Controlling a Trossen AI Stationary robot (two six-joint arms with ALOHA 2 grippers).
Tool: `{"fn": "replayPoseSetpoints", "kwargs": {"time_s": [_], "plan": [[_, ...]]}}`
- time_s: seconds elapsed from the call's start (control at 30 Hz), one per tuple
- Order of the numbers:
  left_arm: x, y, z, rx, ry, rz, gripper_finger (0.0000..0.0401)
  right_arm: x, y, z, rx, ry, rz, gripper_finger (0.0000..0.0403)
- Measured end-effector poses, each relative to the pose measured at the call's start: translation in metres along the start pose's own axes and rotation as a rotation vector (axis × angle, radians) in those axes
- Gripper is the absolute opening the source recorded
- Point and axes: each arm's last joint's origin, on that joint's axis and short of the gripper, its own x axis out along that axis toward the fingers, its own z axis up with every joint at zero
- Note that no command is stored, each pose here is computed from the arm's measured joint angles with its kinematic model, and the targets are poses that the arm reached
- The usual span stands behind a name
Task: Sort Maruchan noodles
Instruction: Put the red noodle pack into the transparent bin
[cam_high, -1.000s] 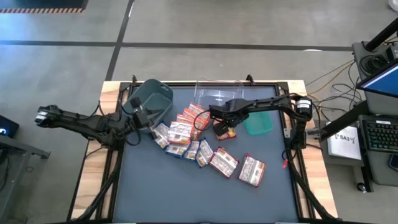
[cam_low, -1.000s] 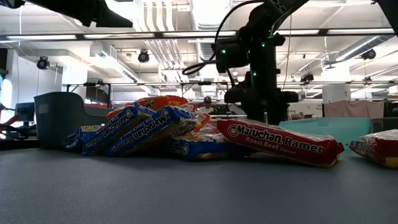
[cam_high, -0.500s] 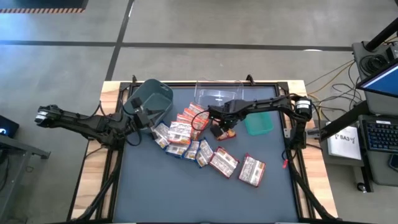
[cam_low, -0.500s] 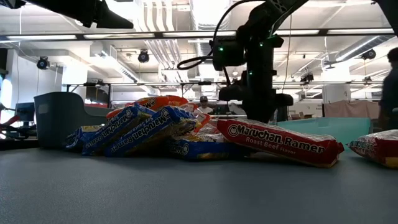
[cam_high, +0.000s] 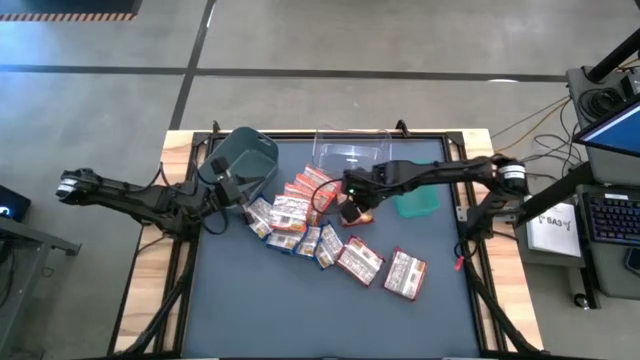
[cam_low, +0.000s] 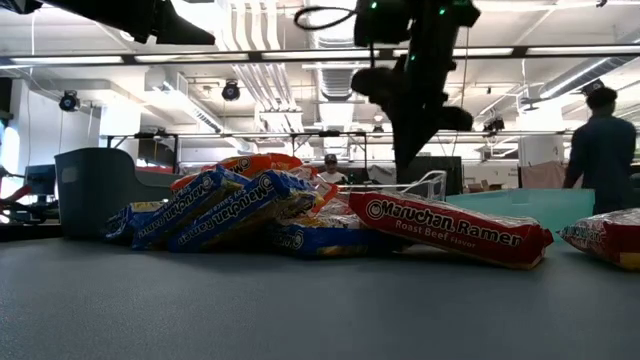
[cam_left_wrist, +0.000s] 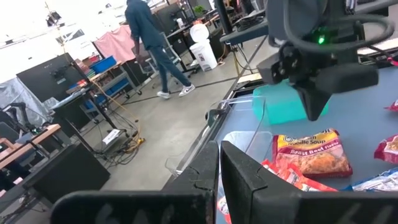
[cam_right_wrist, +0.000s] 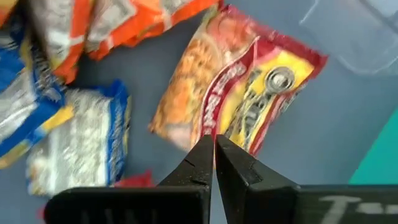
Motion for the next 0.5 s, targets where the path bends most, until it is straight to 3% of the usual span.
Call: {"fn": "replayPoseSetpoints", "kwargs": {"time_s": [0.1, 0.33, 0.5], "plan": [[0.001, -0.002, 0.0, -0.005, -0.002, -0.022, 0.0, -0.001, -0.003, -0.004, 0.015, 0.036, 0.017, 0.0008], [0.004, -0.004, 0.003, -0.036, -0.041, -0.048, 0.0, 0.017, -0.019, -0.012, 0.018, 0.041, -0.078, 0.0011], [0.006, -0.006, 0.004, -0.037, -0.042, -0.048, 0.0, 0.029, -0.027, -0.02, 0.031, 0.09, -0.088, 0.0047]]}}
